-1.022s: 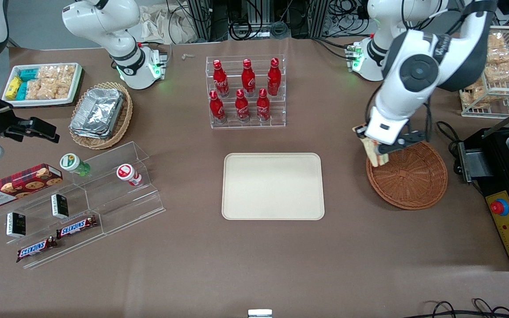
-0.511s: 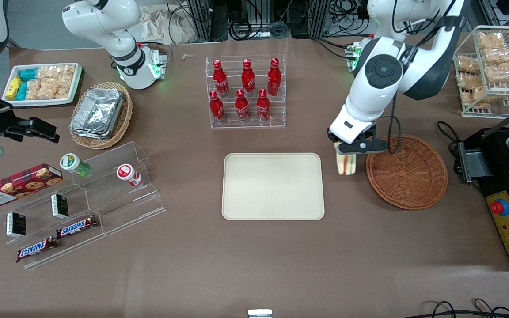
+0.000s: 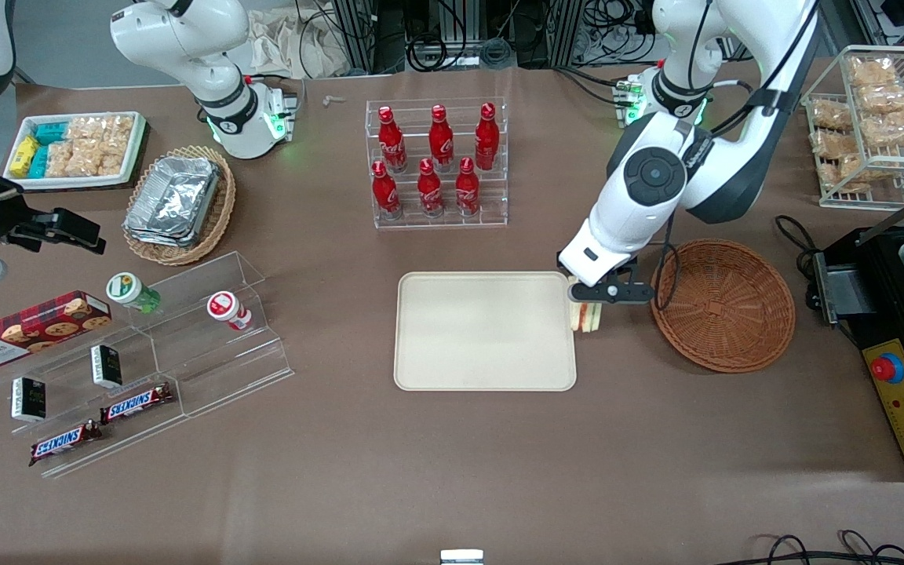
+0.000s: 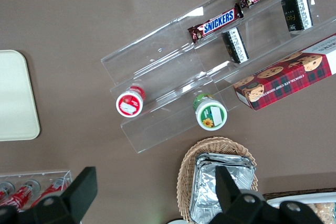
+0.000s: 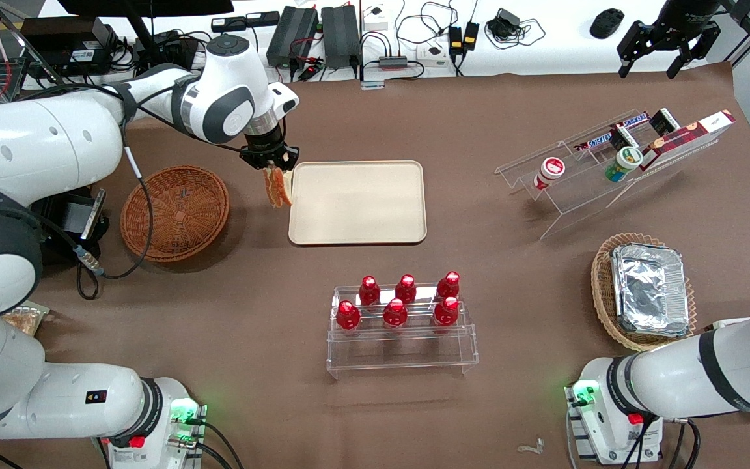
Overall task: Place sandwich from basket to tray
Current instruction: 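Carry the sandwich over the cream tray and lower it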
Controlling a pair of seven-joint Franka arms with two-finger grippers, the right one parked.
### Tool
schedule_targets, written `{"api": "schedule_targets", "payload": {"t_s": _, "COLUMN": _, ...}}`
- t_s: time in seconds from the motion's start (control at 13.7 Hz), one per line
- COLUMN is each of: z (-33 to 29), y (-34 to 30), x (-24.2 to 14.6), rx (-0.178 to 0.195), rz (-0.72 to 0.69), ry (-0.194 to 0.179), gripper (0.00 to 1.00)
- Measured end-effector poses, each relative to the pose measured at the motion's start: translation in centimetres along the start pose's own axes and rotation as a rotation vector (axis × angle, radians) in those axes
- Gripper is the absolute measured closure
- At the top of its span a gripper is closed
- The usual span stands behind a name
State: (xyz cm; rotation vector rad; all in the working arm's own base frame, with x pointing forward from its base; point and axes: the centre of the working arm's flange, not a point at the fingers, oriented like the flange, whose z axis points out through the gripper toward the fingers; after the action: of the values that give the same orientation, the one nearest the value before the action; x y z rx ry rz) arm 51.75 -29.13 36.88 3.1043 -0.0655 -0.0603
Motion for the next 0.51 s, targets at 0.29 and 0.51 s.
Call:
{"api": "schedule_targets", "payload": {"t_s": 0.29, "z": 4.5, "y": 2.8, "x": 1.0, "rx": 0.022, "rz": 0.05, "ry": -0.011, "gripper": 0.8}}
{"api": "schedule_targets", "payload": {"t_s": 0.51, "z": 7.9, "y": 3.4, "x": 2.5, "rx": 0.039, "rz": 0.052, "ry": -0.033, "gripper": 0.8}}
